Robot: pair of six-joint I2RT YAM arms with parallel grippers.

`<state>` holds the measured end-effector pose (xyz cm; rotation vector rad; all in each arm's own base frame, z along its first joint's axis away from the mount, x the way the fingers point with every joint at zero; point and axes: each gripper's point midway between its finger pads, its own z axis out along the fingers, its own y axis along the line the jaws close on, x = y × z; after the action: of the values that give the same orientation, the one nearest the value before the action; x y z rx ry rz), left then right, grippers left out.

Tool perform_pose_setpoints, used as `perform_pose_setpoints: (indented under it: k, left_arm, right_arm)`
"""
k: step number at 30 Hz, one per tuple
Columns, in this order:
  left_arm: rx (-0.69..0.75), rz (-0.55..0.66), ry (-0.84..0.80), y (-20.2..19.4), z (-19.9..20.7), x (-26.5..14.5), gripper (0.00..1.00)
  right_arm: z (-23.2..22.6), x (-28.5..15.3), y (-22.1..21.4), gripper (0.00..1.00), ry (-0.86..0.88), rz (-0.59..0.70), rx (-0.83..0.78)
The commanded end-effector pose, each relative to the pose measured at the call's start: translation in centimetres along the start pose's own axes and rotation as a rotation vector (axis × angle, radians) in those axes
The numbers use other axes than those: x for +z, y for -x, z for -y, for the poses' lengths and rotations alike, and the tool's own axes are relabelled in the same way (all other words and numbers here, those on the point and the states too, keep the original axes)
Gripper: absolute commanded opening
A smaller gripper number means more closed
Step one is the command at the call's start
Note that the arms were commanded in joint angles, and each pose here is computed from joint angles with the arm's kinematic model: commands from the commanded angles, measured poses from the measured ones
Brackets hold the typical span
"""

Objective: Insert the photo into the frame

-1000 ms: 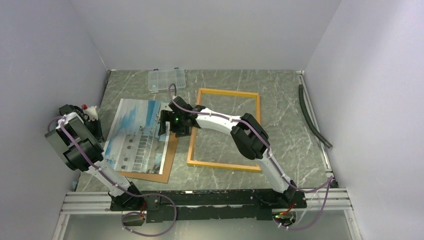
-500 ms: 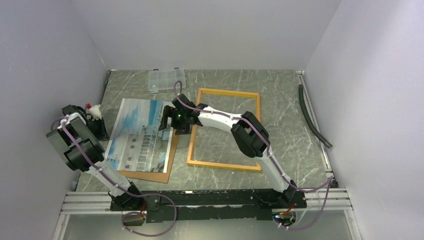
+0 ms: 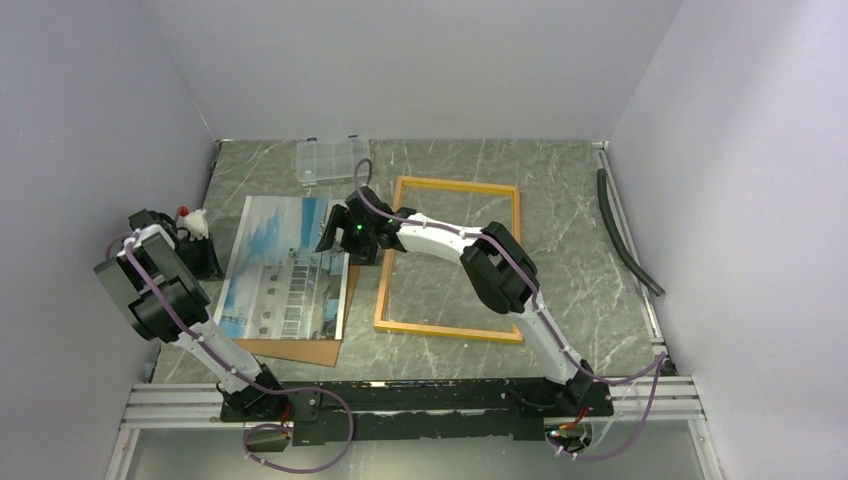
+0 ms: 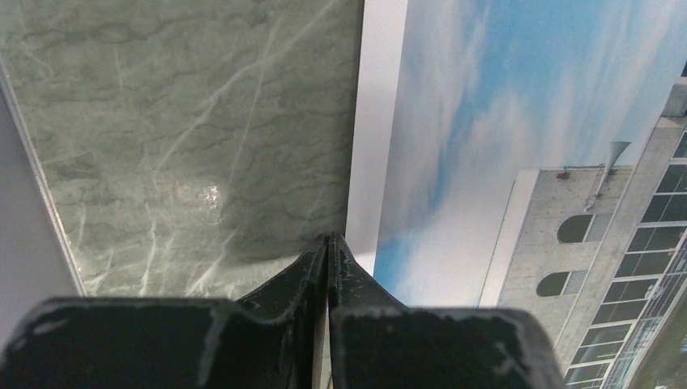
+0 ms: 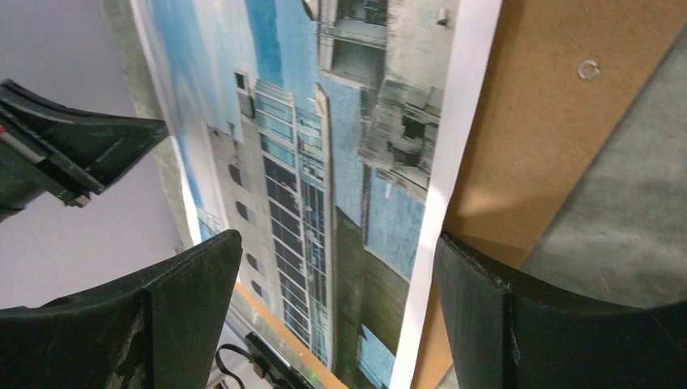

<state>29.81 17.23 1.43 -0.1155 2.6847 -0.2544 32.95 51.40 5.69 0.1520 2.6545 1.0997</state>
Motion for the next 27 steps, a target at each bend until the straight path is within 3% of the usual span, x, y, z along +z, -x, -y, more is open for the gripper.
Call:
perform_pose_setpoints:
  k: [1,7,13,16,18,20,23,26,27]
  left_arm:
    - [-0.029,-0.173,-0.127,-5.3,3.2,2.9,0.09]
    - [-0.010,-0.177,-0.137,-5.4,3.8,3.1,0.08]
    - [0.000,-0.170,-0.132,-4.9,4.0,2.7,0.07]
    - [-0.002,-0.155,-0.135,-4.2,4.1,2.1,0.07]
    - [-0.006,-0.141,-0.143,-3.5,4.3,1.4,0.08]
    - [-0.008,-0.126,-0.149,-2.8,4.6,0.7,0.10]
    - [-0.002,-0.099,-0.152,-1.6,4.9,-0.5,0.13]
    - [0.003,-0.078,-0.158,-0.6,5.3,-1.7,0.23]
    - [0.005,-0.070,-0.159,-0.2,5.4,-2.1,0.28]
  right_arm:
    - [-2.2,0.2,0.4,0.90,0.130,0.006,0.037]
    - [-6.4,-2.2,0.5,0.87,0.360,-0.004,0.058]
    - [-7.9,-5.4,1.0,0.79,0.398,0.045,0.010]
    - [-7.6,-6.7,1.4,0.64,0.370,0.084,-0.024]
    - [-7.4,-7.0,1.5,0.44,0.353,0.096,-0.039]
    - [-7.1,-7.0,1.6,0.30,0.335,0.097,-0.049]
    - [-6.9,-7.2,1.9,0.16,0.310,0.109,-0.074]
    - [-6.8,-8.0,2.7,0.00,0.287,0.137,-0.103]
    - [-6.7,-8.5,3.0,0.00,0.275,0.149,-0.116]
